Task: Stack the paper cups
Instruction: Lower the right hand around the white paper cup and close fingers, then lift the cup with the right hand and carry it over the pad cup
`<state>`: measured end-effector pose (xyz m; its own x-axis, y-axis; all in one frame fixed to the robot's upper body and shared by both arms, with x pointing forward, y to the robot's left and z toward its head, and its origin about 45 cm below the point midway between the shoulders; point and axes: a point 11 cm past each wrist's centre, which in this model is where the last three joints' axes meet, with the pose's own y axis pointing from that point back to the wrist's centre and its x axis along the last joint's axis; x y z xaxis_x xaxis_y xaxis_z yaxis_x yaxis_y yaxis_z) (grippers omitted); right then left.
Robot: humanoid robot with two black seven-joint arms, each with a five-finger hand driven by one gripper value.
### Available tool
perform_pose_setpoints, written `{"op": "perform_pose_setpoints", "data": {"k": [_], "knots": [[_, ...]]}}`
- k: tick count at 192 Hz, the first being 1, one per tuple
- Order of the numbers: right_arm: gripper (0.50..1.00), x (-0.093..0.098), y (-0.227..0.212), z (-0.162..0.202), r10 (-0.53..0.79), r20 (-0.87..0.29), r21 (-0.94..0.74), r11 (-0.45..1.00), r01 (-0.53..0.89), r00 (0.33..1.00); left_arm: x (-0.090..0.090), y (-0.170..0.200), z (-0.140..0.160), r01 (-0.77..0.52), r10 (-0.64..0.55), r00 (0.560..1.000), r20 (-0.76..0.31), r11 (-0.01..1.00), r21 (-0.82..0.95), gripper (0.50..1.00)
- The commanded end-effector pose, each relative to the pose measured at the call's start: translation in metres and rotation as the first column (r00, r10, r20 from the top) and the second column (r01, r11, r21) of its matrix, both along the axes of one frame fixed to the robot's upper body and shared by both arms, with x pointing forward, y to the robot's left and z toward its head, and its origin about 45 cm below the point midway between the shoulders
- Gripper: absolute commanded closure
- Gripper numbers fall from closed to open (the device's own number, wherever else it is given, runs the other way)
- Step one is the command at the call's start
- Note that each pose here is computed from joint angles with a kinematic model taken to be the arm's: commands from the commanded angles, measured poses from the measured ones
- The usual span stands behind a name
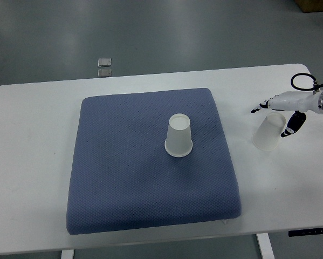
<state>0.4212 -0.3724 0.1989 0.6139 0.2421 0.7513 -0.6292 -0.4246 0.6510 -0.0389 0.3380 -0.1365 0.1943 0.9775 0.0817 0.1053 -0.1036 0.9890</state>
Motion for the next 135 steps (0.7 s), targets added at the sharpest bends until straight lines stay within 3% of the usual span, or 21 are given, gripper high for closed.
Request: {"op": "perform_pose_setpoints", "data": {"k": [1, 11, 22, 58, 73, 135], "knots": [[0.595, -0.0003, 0.0014, -0.0014, 0.002, 0.0, 0.001, 1.0, -0.002, 1.0, -0.0001, 0.0, 0.0, -0.001, 0.001, 1.0, 0.0, 1.0, 0.0, 0.5], [0.605, -0.0003, 0.0014, -0.0014, 0.002, 0.0, 0.001, 1.0, -0.002, 1.0, -0.0001, 0.0, 0.0, 0.001, -0.001, 1.0, 0.0, 1.0, 0.0, 0.5], [0.668, -0.001, 0.0012, -0.0023, 0.005, -0.002, 0.0, 1.0, -0.005, 1.0, -0.0001, 0.0, 0.0, -0.001, 0.001, 1.0, 0.0, 1.0, 0.0, 0.5], [0.809, -0.0023, 0.0017, -0.0035, 0.012, -0.006, 0.005, 1.0, -0.012, 1.0, -0.0001, 0.0, 0.0, -0.001, 0.001, 1.0, 0.0, 1.0, 0.0, 0.5], [0.844, -0.0027, 0.0022, -0.0039, 0.015, -0.008, 0.005, 1.0, -0.015, 1.0, -0.0001, 0.0, 0.0, -0.001, 0.001, 1.0, 0.0, 1.0, 0.0, 0.5], [0.854, 0.0013, 0.0057, 0.0037, 0.026, 0.007, 0.014, 1.0, -0.026, 1.0, -0.0001, 0.0, 0.0, -0.001, 0.001, 1.0, 0.0, 1.0, 0.0, 0.5]]}}
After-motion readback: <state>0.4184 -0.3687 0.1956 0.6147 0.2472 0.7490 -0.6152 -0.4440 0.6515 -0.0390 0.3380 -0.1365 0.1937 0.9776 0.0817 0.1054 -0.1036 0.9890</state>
